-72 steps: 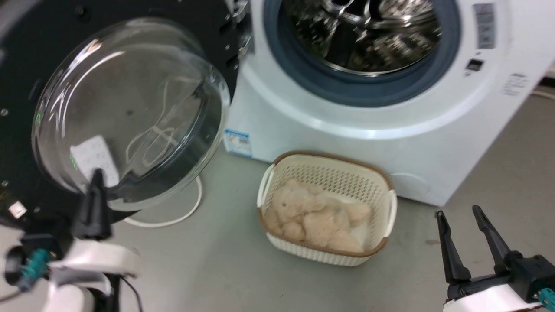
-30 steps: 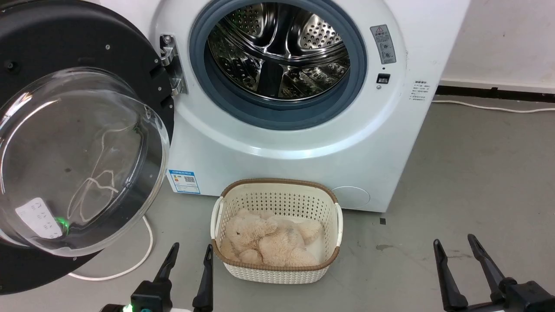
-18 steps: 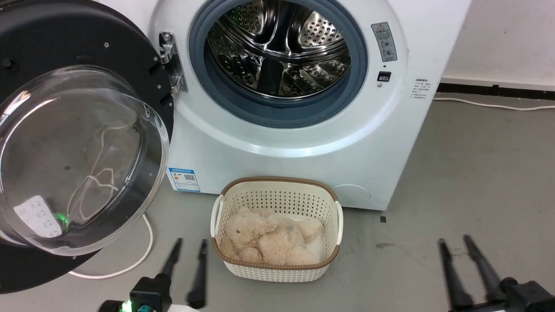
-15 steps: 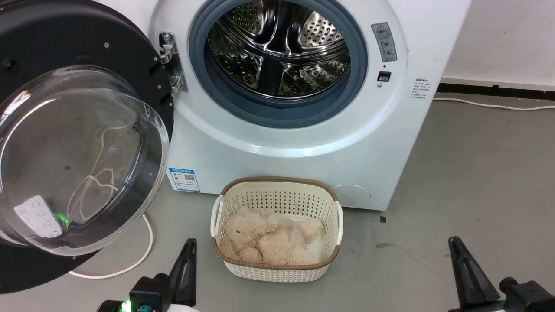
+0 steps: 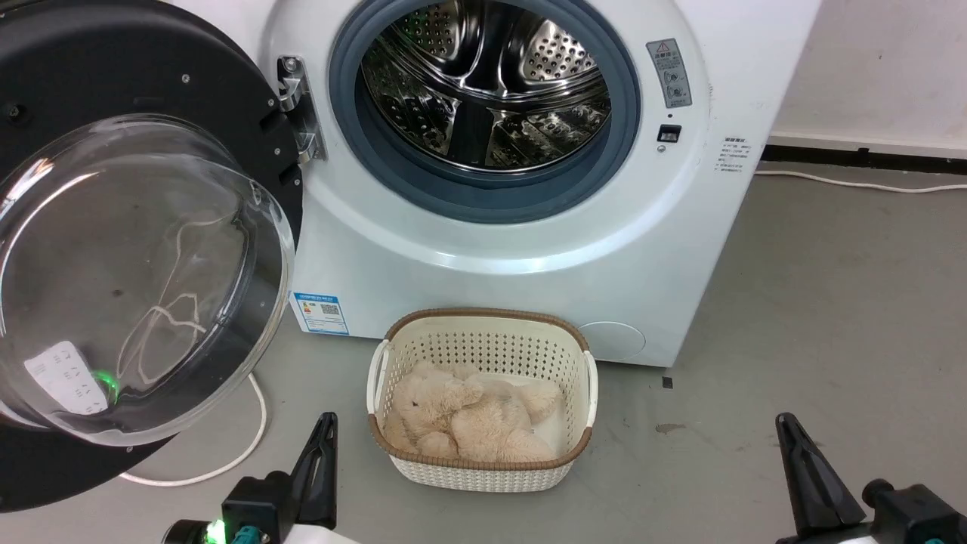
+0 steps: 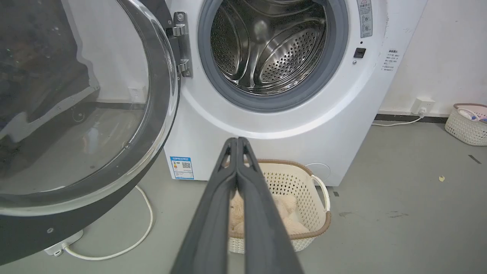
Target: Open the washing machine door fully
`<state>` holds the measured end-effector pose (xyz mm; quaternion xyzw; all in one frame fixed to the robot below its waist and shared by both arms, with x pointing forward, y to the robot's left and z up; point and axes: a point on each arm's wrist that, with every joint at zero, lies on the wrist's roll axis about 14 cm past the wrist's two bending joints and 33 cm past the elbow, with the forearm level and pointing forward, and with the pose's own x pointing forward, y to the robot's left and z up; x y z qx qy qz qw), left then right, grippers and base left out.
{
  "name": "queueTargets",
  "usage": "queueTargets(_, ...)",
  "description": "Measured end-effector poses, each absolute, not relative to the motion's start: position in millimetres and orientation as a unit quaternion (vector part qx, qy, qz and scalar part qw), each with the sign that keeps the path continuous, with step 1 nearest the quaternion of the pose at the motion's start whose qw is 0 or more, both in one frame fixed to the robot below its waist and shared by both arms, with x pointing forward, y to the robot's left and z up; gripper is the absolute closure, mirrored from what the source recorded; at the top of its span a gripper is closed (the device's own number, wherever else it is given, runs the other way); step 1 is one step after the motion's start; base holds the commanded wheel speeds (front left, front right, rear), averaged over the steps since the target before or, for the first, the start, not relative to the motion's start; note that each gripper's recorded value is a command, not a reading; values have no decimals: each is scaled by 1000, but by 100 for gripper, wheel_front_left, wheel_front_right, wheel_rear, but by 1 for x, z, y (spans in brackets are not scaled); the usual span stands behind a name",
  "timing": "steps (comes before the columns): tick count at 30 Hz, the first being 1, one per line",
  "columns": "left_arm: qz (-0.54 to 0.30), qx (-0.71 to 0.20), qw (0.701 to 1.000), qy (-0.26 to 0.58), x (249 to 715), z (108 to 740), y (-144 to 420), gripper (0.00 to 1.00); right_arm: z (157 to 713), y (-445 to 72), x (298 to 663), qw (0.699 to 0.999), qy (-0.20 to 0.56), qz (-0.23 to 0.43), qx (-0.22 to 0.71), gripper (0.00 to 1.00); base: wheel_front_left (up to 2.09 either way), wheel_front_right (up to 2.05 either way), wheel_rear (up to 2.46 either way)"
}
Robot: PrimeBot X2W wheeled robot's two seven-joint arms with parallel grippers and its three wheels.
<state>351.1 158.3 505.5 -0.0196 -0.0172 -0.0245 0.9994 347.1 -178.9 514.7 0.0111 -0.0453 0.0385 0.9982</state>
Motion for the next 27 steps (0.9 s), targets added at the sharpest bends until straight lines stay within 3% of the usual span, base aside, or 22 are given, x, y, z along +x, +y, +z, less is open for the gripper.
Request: queueTargets(27,-20,-11,1000,-12,355,509,162,100,515,-175,353,999,-30,45,3,100,0,0,0)
